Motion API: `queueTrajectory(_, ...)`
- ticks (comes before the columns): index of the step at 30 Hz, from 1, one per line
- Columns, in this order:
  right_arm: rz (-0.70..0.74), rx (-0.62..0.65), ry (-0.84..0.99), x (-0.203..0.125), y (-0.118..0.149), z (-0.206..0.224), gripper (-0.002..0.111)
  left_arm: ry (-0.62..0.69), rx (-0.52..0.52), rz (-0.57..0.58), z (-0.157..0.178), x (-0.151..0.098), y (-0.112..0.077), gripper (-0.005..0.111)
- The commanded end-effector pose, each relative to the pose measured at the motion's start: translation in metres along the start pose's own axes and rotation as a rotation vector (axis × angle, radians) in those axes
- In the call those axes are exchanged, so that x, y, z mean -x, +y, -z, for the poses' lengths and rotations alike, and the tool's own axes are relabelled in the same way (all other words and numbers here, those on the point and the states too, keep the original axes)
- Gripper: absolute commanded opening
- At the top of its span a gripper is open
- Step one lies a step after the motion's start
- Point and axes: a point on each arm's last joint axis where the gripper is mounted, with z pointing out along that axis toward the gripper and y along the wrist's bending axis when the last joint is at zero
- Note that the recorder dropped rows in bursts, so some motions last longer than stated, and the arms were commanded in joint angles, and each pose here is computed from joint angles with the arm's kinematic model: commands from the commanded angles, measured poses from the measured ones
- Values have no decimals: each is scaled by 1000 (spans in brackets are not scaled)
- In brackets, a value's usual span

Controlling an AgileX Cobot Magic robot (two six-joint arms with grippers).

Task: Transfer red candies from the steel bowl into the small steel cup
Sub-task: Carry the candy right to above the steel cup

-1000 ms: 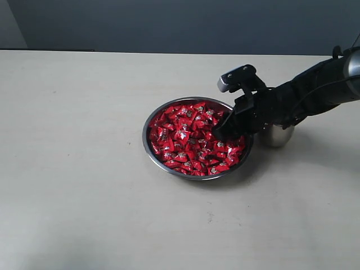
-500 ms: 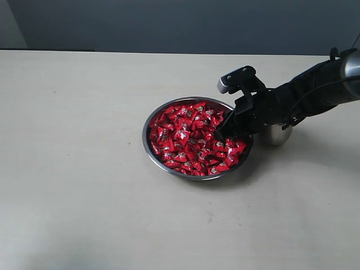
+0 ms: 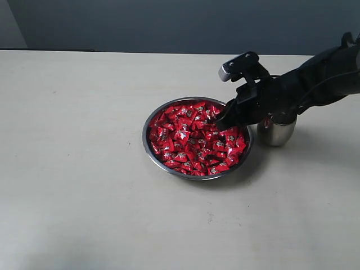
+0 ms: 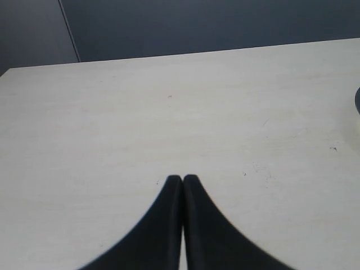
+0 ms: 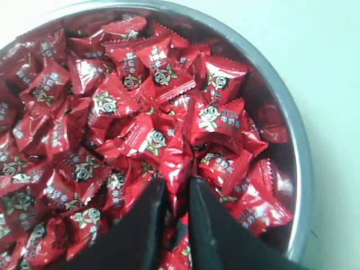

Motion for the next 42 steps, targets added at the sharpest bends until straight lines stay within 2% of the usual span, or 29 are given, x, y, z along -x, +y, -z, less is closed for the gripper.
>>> queueTrajectory(1,30,-54,28,9,2,26,15,-18,-4,-2,1,3,0,0)
queueTrajectory(7,-9,-204,61,5,0,54,15,-18,-4,-2,1,3,0,0)
queueTrajectory(17,-46,-381,-50,-21,10,89,15,-18,-4,-2,1,3,0,0)
queueTrajectory(23,-204,-493,-92,-46,-13,105,15,-18,-4,-2,1,3,0,0)
queueTrajectory(28,-311,-499,-93,-53,-23,111,15,-18,-4,-2,1,3,0,0)
queueTrajectory(34,-287,-468,-86,-49,-14,106,15,-18,-4,-2,1,3,0,0)
queueTrajectory(42,-258,-489,-116,-44,-12,105,15,-18,-4,-2,1,3,0,0)
